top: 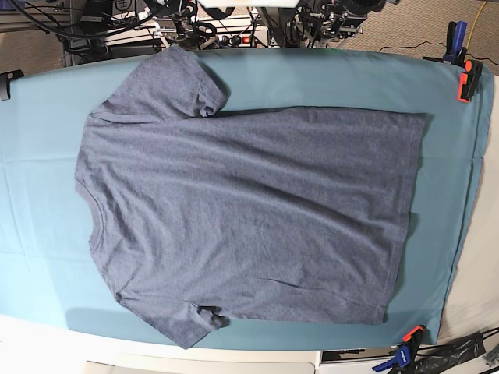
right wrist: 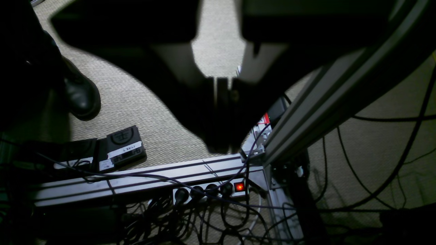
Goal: Fold the T-shirt properly
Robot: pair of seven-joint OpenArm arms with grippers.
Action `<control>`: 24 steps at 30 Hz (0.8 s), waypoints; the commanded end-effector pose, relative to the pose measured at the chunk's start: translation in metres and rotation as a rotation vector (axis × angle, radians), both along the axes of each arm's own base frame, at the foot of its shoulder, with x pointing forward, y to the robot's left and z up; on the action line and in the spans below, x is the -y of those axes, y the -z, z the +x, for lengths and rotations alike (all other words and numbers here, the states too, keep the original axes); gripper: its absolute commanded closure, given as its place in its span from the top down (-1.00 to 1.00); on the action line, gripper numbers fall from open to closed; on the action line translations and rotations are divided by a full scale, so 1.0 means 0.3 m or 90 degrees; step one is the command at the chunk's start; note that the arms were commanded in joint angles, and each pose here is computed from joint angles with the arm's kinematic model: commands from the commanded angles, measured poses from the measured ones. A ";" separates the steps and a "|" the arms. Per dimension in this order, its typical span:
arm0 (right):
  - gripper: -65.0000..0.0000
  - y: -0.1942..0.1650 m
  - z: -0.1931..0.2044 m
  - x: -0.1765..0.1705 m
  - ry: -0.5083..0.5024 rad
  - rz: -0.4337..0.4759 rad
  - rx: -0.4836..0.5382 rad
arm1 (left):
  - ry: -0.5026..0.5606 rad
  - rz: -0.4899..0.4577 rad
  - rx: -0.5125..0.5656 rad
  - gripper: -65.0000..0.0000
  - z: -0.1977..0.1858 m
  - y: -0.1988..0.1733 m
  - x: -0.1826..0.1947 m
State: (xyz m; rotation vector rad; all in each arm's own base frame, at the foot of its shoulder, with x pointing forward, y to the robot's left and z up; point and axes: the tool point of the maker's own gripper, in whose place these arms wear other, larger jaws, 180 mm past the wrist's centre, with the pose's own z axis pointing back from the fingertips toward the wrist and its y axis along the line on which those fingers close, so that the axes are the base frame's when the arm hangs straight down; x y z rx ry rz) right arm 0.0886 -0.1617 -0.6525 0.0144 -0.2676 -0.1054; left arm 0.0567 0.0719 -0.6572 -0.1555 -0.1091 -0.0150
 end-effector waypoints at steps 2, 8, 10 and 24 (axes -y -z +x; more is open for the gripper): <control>-1.00 -0.005 0.010 0.014 0.004 -0.003 0.012 | 0.000 -0.007 -0.012 -0.92 -0.021 0.000 0.012; -1.00 -0.024 -0.034 0.125 0.001 -0.045 0.037 | -0.001 -0.005 -0.023 -0.91 -0.105 0.000 -0.007; -1.00 -0.038 -0.054 0.172 0.004 -0.065 0.043 | 0.000 0.000 -0.015 -0.90 -0.124 -0.006 -0.032; -1.00 -0.106 -0.271 0.346 0.014 -0.133 0.024 | -0.011 0.021 -0.019 -0.90 -0.307 -0.050 -0.156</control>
